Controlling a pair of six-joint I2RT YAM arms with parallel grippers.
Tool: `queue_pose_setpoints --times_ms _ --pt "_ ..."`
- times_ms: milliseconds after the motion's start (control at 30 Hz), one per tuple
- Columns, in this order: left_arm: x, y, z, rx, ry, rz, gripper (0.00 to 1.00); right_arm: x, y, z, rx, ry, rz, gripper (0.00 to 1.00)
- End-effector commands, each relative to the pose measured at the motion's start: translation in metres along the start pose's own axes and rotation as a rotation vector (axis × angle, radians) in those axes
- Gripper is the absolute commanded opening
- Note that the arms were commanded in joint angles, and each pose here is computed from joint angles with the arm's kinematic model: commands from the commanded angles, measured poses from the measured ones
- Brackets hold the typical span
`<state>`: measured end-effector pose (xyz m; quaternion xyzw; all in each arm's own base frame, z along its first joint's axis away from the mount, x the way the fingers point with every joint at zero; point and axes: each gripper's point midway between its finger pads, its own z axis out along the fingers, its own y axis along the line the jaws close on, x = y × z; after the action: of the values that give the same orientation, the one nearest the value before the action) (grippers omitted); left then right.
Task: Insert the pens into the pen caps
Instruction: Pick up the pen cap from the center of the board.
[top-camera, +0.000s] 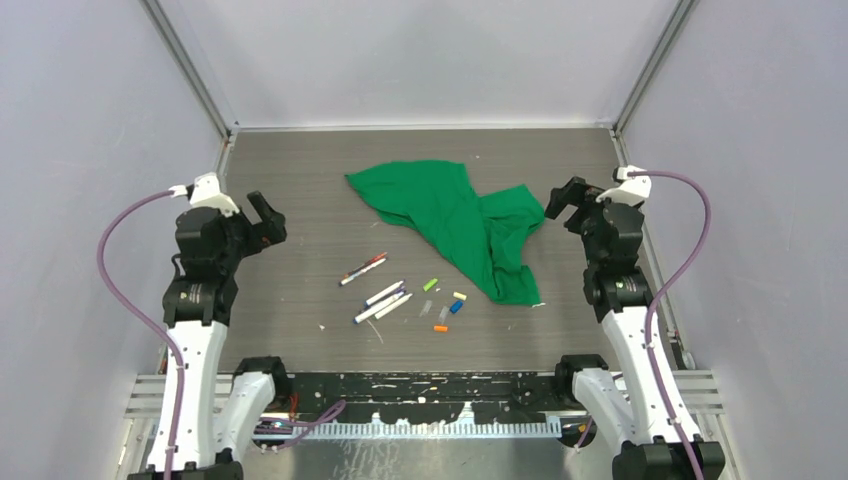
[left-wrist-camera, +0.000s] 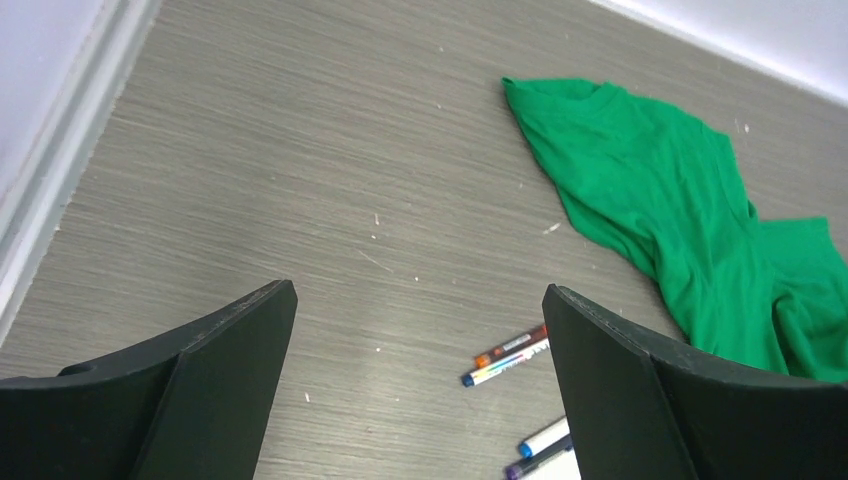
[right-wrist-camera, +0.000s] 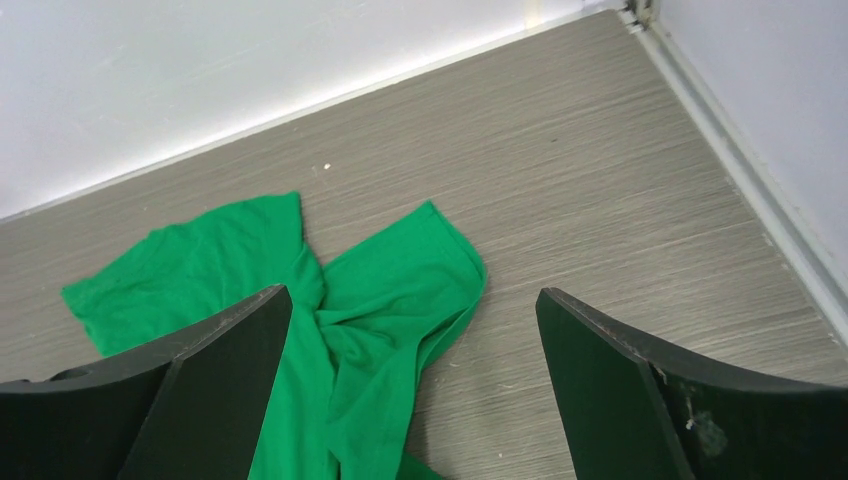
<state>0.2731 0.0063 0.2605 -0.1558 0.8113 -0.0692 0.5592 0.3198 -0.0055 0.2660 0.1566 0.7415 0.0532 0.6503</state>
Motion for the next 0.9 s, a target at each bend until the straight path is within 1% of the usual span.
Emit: queue_pose_setpoints --times_ms 0,100,200,267,333,467,533,633,733,867 --pt "0.009 -0.022 0.01 0.1 0.083 0.067 0.98 -0.016 0.032 0.005 -0.15 -0.003 0.002 1.0" --pt "0.032 -0.039 0.02 0.171 0.2 0.092 0.98 -0.001 0.058 0.011 -0.283 0.089 0.01 1.0" --pt "0.054 -0.059 0.021 0.224 0.276 0.167 0.98 0.025 0.088 0.012 -0.423 0.205 0.014 0.97" --pt "0.066 -0.066 0.02 0.22 0.317 0.222 0.98 0.047 0.106 0.01 -0.475 0.279 -0.005 0.94" --pt "0.077 -0.065 0.02 0.182 0.359 0.264 0.98 0.069 0.128 0.002 -0.527 0.347 -0.045 0.93" --pt "0.101 -0.058 0.021 0.129 0.456 0.246 0.98 0.121 0.17 -0.032 -0.655 0.489 -0.113 0.9" --pt "0.103 -0.057 0.02 0.109 0.464 0.218 0.98 0.146 0.182 -0.052 -0.713 0.571 -0.108 0.87" --pt "0.097 -0.059 0.02 0.107 0.424 0.185 0.98 0.181 0.184 -0.078 -0.747 0.689 -0.092 0.82" --pt "0.087 -0.058 0.018 0.109 0.377 0.2 0.98 0.213 0.182 -0.102 -0.738 0.792 -0.095 0.78" --pt "0.077 -0.059 0.011 0.154 0.305 0.229 0.98 0.247 0.185 -0.128 -0.701 0.868 -0.137 0.72"
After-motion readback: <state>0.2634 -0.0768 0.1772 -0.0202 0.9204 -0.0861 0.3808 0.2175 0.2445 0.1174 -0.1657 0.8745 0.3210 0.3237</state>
